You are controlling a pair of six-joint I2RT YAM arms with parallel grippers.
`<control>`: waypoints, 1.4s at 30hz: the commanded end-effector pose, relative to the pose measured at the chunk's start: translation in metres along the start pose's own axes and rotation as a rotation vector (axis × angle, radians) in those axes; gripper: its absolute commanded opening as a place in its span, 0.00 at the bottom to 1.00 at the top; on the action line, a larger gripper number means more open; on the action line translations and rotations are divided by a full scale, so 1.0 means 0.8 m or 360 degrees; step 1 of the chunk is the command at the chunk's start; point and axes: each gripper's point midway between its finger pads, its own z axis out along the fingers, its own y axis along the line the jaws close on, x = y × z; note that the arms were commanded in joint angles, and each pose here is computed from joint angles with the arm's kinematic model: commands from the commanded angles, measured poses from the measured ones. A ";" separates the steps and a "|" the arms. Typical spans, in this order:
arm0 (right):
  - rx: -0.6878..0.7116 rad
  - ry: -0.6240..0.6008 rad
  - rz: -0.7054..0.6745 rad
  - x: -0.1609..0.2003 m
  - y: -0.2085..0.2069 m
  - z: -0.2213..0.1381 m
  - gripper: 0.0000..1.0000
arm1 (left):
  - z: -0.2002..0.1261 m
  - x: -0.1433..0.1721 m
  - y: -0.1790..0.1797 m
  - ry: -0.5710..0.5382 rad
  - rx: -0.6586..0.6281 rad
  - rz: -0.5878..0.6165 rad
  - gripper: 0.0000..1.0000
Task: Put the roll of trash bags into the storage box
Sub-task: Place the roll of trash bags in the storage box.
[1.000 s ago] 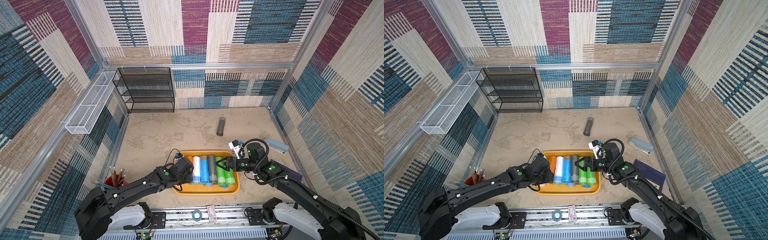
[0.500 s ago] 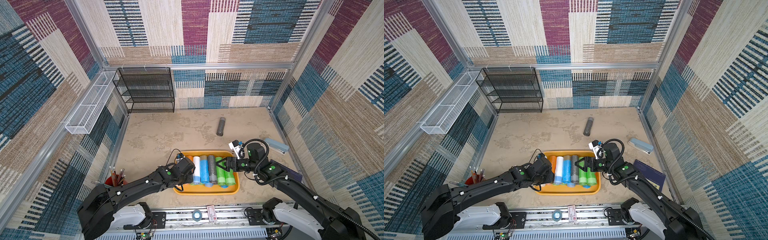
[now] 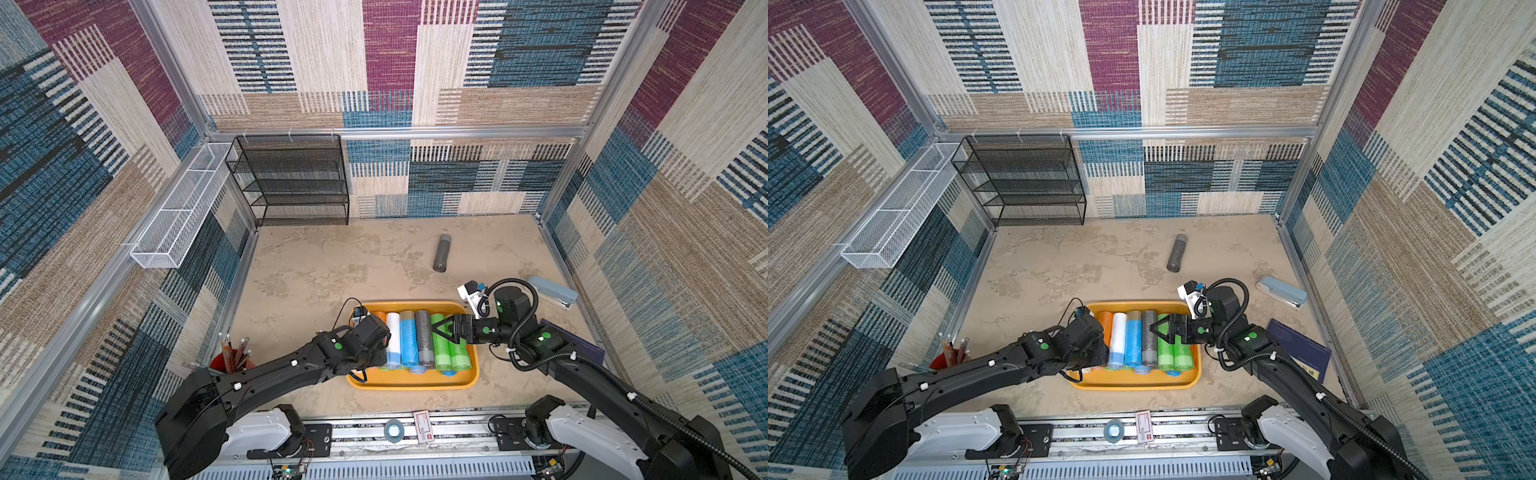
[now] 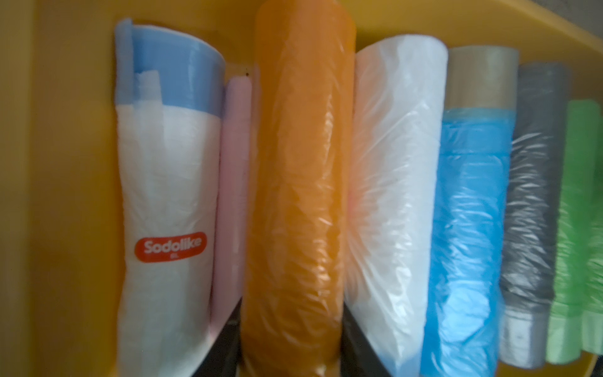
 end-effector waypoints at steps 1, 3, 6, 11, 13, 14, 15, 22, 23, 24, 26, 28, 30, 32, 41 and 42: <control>-0.0002 -0.0011 -0.0001 -0.001 0.001 -0.001 0.99 | -0.003 0.000 -0.004 0.0010 0.0019 0.0011 0.41; -0.0003 -0.0006 0.0000 -0.001 0.001 -0.001 0.99 | -0.003 0.000 -0.004 0.0011 0.0018 0.0013 0.42; -0.0002 -0.0008 -0.0001 -0.001 0.001 -0.001 0.99 | -0.005 0.001 -0.005 0.0015 0.0016 0.0019 0.43; -0.0005 -0.0009 0.0000 0.000 0.001 -0.001 0.99 | -0.005 0.001 -0.003 0.0022 0.0006 0.0027 0.44; -0.0006 -0.0009 -0.0001 -0.001 0.002 -0.001 0.99 | -0.005 0.002 -0.002 0.0024 0.0002 0.0028 0.44; -0.0006 -0.0007 -0.0001 0.000 0.001 -0.001 0.99 | -0.005 0.002 -0.002 0.0024 0.0002 0.0025 0.45; -0.0007 -0.0006 -0.0004 -0.001 0.002 -0.001 0.99 | -0.005 0.003 -0.001 0.0025 0.0000 0.0026 0.45; 0.0051 -0.0010 -0.0071 -0.011 0.005 -0.005 0.99 | -0.001 0.004 0.000 0.0036 -0.0019 0.0051 0.48; 0.0071 -0.0016 -0.0079 -0.015 0.005 -0.006 0.99 | 0.000 0.005 0.001 0.0043 -0.0039 0.0062 0.48; 0.0085 -0.0018 -0.0082 -0.017 0.005 -0.006 0.99 | 0.001 0.005 0.002 0.0051 -0.0050 0.0076 0.49; 0.0100 -0.0023 -0.0096 -0.024 0.007 -0.007 0.99 | 0.002 0.006 0.002 0.0067 -0.0065 0.0103 0.50; 0.0107 -0.0022 -0.0113 -0.032 0.010 -0.006 0.99 | 0.003 0.007 0.002 0.0078 -0.0066 0.0113 0.51; 0.0142 -0.0027 -0.0126 -0.042 0.009 -0.004 0.99 | 0.003 0.008 0.000 0.0089 -0.0054 0.0118 0.51; 0.0160 -0.0036 -0.0134 -0.054 0.008 -0.002 0.99 | 0.001 0.009 -0.002 0.0095 -0.0038 0.0130 0.51; 0.0191 -0.0065 -0.0101 -0.081 -0.005 0.002 0.99 | -0.012 0.003 -0.006 0.0073 -0.0013 0.0193 0.52; 0.0190 -0.0070 -0.0099 -0.081 -0.005 0.001 0.99 | -0.013 0.003 -0.007 0.0066 -0.0001 0.0199 0.52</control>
